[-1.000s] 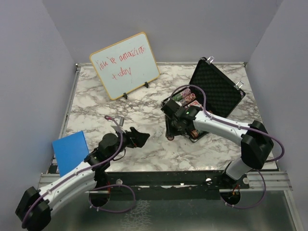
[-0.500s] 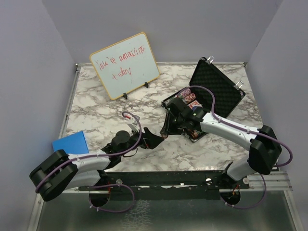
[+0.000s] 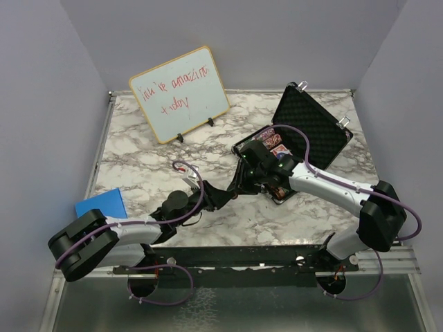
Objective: Pack up texas hold em set
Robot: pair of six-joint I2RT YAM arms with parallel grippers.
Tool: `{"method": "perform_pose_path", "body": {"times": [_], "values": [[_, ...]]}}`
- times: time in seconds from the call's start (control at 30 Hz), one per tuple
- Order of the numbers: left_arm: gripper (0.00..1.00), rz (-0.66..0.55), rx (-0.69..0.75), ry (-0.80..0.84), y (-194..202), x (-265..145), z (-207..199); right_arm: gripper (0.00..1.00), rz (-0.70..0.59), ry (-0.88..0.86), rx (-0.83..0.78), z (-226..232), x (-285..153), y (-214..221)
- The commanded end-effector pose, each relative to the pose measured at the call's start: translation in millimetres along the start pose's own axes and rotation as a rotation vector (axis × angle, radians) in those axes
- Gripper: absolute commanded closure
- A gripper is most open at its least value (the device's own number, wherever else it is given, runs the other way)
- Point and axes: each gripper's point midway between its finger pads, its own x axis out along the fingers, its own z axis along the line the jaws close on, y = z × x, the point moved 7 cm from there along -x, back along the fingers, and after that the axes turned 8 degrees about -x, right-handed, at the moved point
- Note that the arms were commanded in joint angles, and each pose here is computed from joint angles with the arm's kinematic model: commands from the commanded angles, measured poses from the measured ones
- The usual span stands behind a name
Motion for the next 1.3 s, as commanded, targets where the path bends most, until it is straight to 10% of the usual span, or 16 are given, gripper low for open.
{"method": "perform_pose_path", "body": {"times": [0.0, 0.27, 0.53, 0.83, 1.0, 1.27], "values": [[0.66, -0.075, -0.029, 0.001, -8, 2, -3, 0.81, -0.003, -0.049, 0.020, 4, -8, -1], [1.00, -0.061, -0.026, 0.005, -7, 7, -6, 0.81, -0.005, -0.062, 0.025, 5, -6, -1], [1.00, -0.031, 0.013, 0.045, -7, 7, -15, 0.42, -0.079, -0.125, -0.084, 2, -25, -18], [1.00, 0.038, 0.126, 0.209, -6, -14, -40, 0.20, -0.123, -0.501, -0.666, 9, -81, -10], [1.00, 0.105, 0.205, 0.381, -4, -33, -66, 0.22, -0.160, -0.621, -0.810, 10, -99, 0], [1.00, 0.114, 0.217, 0.496, -8, -49, -87, 0.52, -0.134, -0.832, -0.878, 21, -112, 13]]}}
